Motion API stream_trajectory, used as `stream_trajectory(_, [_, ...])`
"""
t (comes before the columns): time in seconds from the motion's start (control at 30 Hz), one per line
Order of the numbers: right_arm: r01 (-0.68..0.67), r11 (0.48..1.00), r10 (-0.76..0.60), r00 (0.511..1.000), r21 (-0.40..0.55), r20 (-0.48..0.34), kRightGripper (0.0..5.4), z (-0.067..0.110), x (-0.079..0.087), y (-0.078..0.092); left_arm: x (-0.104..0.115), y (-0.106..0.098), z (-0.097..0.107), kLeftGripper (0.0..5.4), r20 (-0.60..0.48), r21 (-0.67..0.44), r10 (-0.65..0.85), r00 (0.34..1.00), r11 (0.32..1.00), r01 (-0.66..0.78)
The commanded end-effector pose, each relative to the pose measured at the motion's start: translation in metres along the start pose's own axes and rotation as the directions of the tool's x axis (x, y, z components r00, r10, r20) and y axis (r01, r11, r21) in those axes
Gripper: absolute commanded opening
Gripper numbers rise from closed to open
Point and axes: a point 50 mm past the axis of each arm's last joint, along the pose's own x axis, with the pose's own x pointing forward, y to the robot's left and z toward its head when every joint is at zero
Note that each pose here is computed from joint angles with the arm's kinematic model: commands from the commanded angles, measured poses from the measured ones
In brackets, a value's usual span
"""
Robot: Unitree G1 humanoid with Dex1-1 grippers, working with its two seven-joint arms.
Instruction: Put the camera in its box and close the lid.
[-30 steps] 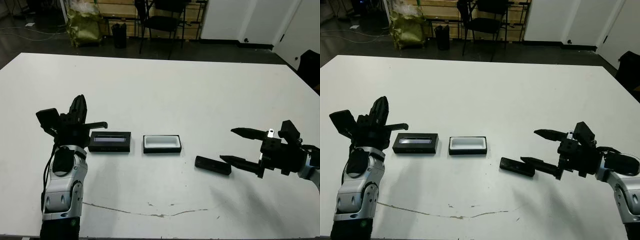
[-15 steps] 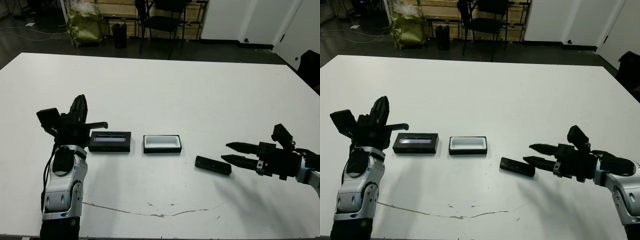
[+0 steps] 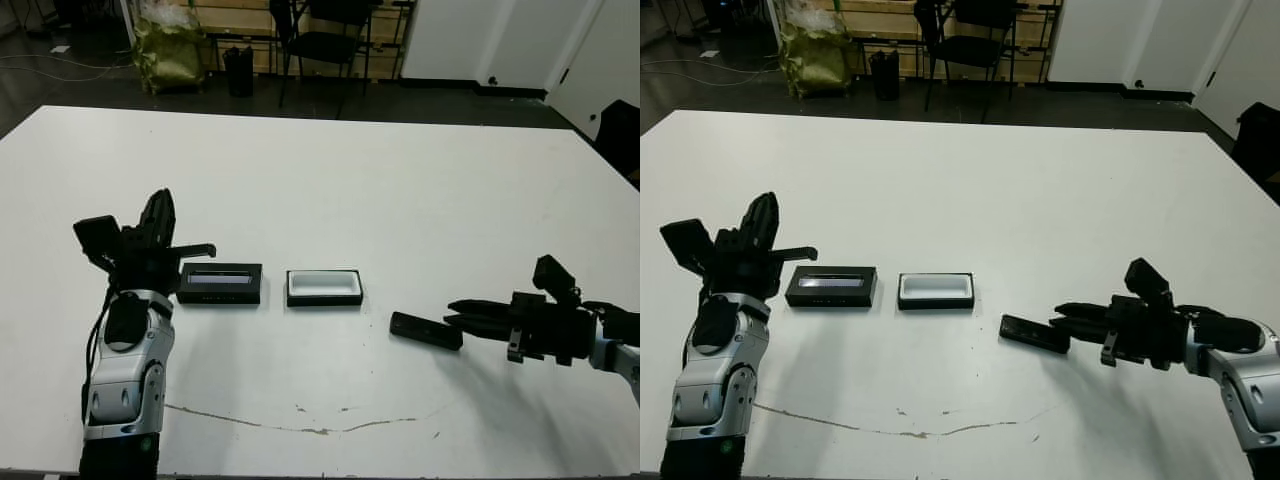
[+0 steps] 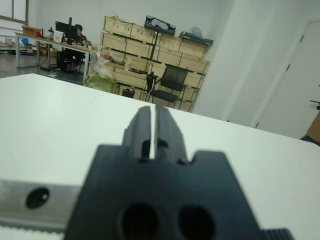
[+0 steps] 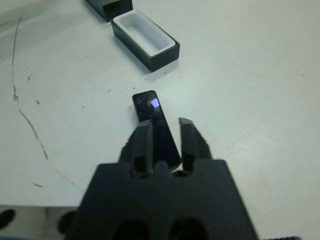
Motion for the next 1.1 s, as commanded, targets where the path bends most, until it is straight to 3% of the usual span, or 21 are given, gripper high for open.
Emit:
stream_trajectory(0.03, [-0.017,0.999,0.017,1.000,-0.028,0.021,1.63,-0.001,0.000,-0.003,-0.001,0.004,-0.003,0.00,-0.031,0.019,0.011,0.999,1.000,-0.011])
stream_trajectory(0.1, [-0.035,0.998,0.037,0.999,-0.049,0.039,2.08,-0.001,0.001,-0.004,0.000,0.004,-0.002,0.00,-0.034,0.022,0.015,0.999,1.000,-0.014])
stream_trajectory(0.27, [-0.070,0.990,0.069,0.998,-0.123,-0.014,3.21,0.004,0.000,-0.006,0.001,0.004,0.000,0.00,-0.041,0.018,0.013,0.999,1.000,-0.012])
stream_trajectory(0.37, [-0.078,0.981,0.083,0.996,-0.176,0.019,3.88,0.006,0.000,-0.005,0.000,0.005,0.000,0.00,-0.041,0.027,0.012,0.999,1.000,-0.011])
stream_trajectory(0.5, [-0.103,0.986,0.107,0.994,-0.132,0.020,4.82,0.002,0.001,-0.006,-0.001,0.006,0.001,0.00,-0.054,0.047,0.013,0.998,0.999,-0.010])
stream_trajectory(0.57, [-0.097,0.982,0.101,0.995,-0.163,0.016,5.27,0.003,0.003,-0.005,-0.001,0.006,0.002,0.00,-0.058,0.038,0.014,0.998,0.999,-0.012])
stream_trajectory(0.67, [-0.112,0.984,0.119,0.992,-0.140,0.047,5.12,-0.001,0.006,-0.005,-0.001,0.006,0.003,0.00,-0.065,0.032,0.016,0.998,0.999,-0.014])
stream_trajectory(0.83, [-0.103,0.985,0.103,0.995,-0.138,-0.002,3.98,-0.008,0.009,-0.005,-0.001,0.005,0.004,0.00,-0.070,0.024,0.014,0.997,1.000,-0.012])
stream_trajectory(1.0, [-0.119,0.990,0.117,0.993,-0.076,-0.028,2.84,-0.017,0.016,-0.009,-0.001,0.004,0.004,0.00,-0.071,0.028,0.016,0.997,1.000,-0.014])
stream_trajectory(1.1, [-0.139,0.988,0.137,0.990,-0.062,-0.033,2.55,-0.022,0.020,-0.012,-0.001,0.003,0.004,0.00,-0.065,0.040,0.012,0.998,0.999,-0.010])
